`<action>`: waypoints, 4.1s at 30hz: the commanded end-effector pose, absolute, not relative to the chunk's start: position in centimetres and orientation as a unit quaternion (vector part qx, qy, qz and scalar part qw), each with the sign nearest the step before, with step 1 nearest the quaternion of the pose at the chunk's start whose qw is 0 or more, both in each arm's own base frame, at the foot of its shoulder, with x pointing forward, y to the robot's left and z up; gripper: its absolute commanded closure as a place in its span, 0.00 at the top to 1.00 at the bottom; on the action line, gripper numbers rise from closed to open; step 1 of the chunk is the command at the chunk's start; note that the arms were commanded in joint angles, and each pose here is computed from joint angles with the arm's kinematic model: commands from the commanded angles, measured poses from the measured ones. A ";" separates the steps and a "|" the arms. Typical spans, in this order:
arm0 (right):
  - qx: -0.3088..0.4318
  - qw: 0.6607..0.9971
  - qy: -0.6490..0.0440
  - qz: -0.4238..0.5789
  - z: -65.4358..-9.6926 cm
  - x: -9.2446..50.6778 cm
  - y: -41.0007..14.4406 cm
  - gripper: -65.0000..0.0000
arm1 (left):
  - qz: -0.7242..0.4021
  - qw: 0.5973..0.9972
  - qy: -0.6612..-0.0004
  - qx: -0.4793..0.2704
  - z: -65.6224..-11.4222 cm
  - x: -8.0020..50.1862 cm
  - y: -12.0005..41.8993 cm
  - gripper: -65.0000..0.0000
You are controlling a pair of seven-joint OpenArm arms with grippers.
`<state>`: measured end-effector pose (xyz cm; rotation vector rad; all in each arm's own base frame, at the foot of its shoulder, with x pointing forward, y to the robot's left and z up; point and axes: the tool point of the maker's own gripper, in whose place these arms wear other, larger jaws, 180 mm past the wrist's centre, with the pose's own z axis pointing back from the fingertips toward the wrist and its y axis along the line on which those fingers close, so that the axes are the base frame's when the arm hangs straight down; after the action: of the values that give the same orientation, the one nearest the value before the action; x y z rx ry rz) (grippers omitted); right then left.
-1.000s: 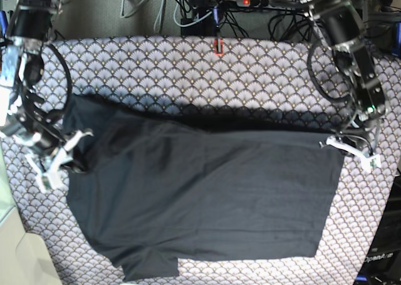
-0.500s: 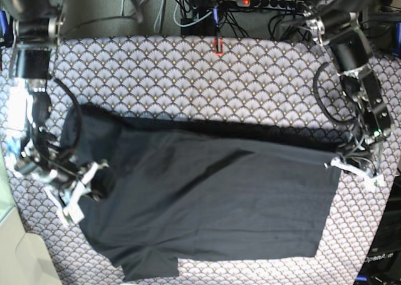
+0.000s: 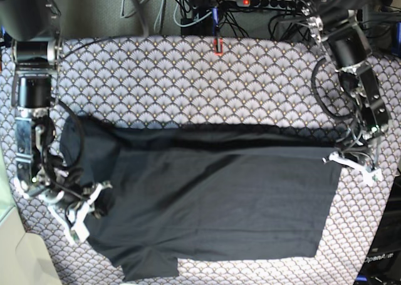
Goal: Fold the T-shirt properly
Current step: 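Lift the shoulders and fold them toward the hem with both grippers, then release the folded edge and raise both grippers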
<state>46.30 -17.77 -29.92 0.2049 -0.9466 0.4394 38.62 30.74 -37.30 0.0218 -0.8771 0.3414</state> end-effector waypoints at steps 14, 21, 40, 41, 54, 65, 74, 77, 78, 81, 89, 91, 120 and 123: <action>0.108 0.829 -0.488 0.250 -26.5 48.5 -14.5 0.00 | 0.157 0.878 -0.451 0.018 -35.3 39.5 31.5 0.00; 0.118 0.840 -0.472 0.240 -28.5 48.6 -14.8 0.00 | 0.140 0.876 -0.462 0.017 -34.1 40.9 30.7 0.00; 0.065 0.828 -0.488 0.269 -27.0 50.4 -14.5 0.00 | 0.104 0.867 -0.487 0.005 -31.7 43.9 28.3 0.00; 0.065 0.827 -0.490 0.269 -26.8 50.5 -14.5 0.00 | 0.104 0.868 -0.486 0.005 -31.7 43.9 28.3 0.00; 0.071 0.838 -0.485 0.241 -27.5 51.9 -16.3 0.00 | 0.121 0.886 -0.447 -0.003 -35.1 43.7 29.0 0.00; 0.058 0.836 -0.496 0.228 -26.4 52.6 -18.3 0.00 | 0.127 0.886 -0.445 -0.003 -36.7 43.6 29.4 0.00; 0.051 0.846 -0.488 0.208 -27.3 52.7 -20.8 0.00 | 0.128 0.880 -0.458 0.000 -35.4 44.4 29.9 0.00; 0.054 0.846 -0.487 0.209 -27.5 52.6 -20.5 0.00 | 0.129 0.879 -0.460 -0.005 -35.3 44.7 29.6 0.00; 0.053 0.846 -0.486 0.210 -27.6 52.6 -20.4 0.00 | 0.129 0.876 -0.465 -0.005 -34.8 45.1 29.6 0.00; 0.053 0.847 -0.486 0.210 -27.6 52.6 -20.5 0.00 | 0.131 0.874 -0.468 -0.007 -34.6 45.4 29.6 0.00; 0.054 0.847 -0.486 0.210 -27.6 52.6 -20.4 0.00 | 0.131 0.856 -0.501 -0.003 -33.2 46.1 29.9 0.30; 0.054 0.847 -0.486 0.210 -27.6 52.6 -20.4 0.00 | 0.131 0.853 -0.506 -0.002 -33.1 46.1 29.9 0.32; 0.037 0.867 -0.422 0.263 -31.3 49.1 -22.8 0.21 | 0.077 0.865 -0.494 0.041 -35.2 38.1 29.5 0.33; 0.026 0.874 -0.398 0.276 -33.5 46.6 -23.6 0.21 | 0.076 0.873 -0.480 0.045 -36.5 36.5 29.6 0.33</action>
<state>44.75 -23.32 -36.47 0.0606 -0.7454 0.5801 35.92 29.23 -37.66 0.0876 -0.9635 0.1615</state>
